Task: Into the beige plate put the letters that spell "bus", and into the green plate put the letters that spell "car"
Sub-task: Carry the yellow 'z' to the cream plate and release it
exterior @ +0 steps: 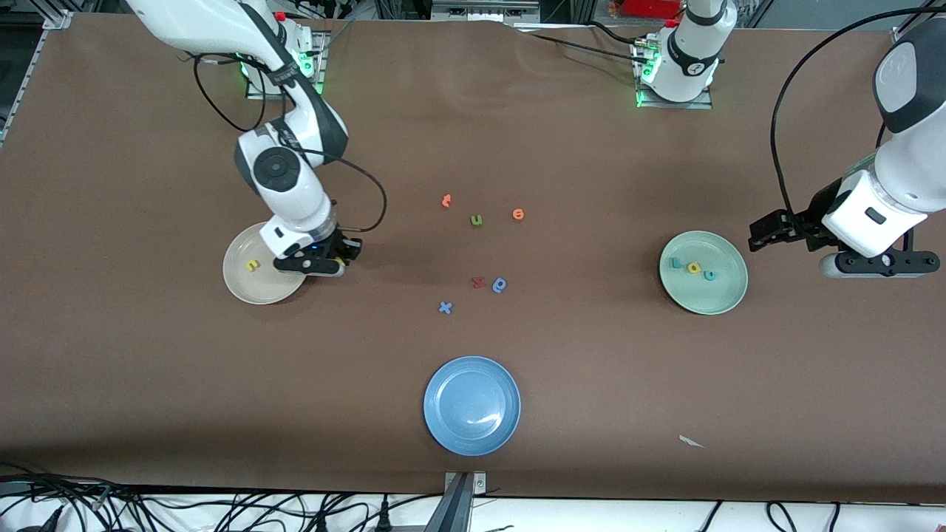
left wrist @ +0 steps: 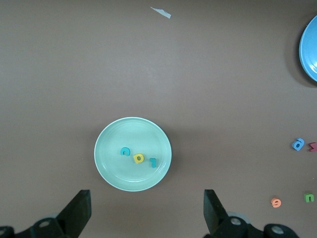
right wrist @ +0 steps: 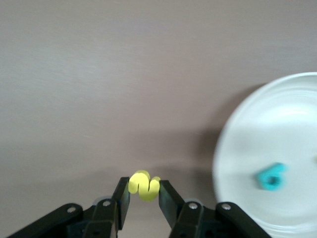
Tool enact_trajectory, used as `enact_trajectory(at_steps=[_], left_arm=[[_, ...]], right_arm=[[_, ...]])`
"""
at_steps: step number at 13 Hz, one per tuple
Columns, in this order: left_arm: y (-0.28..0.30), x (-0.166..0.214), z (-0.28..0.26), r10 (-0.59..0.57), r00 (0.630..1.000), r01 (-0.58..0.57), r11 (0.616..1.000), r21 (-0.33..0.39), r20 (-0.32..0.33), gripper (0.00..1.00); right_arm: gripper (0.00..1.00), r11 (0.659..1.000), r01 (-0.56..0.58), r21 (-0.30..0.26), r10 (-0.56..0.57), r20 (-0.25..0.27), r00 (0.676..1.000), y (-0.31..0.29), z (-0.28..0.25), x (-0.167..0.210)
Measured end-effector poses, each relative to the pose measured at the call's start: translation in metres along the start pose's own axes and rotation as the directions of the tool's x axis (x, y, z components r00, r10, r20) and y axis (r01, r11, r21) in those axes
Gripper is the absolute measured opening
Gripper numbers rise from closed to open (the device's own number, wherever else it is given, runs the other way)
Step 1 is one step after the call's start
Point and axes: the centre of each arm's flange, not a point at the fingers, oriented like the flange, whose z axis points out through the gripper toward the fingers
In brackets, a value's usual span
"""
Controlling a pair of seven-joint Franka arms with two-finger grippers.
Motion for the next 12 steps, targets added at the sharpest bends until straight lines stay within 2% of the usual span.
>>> enact_trajectory(at_steps=[7, 10, 11, 12], left_arm=[[0.000, 0.000, 0.000, 0.000, 1.000, 0.000, 1.000, 0.000, 0.000, 1.00], [0.000, 0.000, 0.000, 0.000, 1.000, 0.000, 1.000, 0.000, 0.000, 1.00], [0.000, 0.000, 0.000, 0.000, 1.000, 0.000, 1.000, 0.000, 0.000, 1.00], [0.000, 0.000, 0.000, 0.000, 1.000, 0.000, 1.000, 0.000, 0.000, 1.00]], right_arm=[[0.31, 0.992, 0.121, -0.031, -0.118, 0.095, 0.988, 0.104, 0.019, -0.017], [0.31, 0.984, 0.177, -0.017, -0.175, 0.089, 0.981, 0.126, 0.026, -0.018], [0.37, 0.981, 0.193, -0.013, -0.191, 0.085, 0.978, 0.133, 0.028, -0.017], [0.47, 0.979, 0.203, -0.011, -0.202, 0.081, 0.976, 0.141, 0.029, -0.016]])
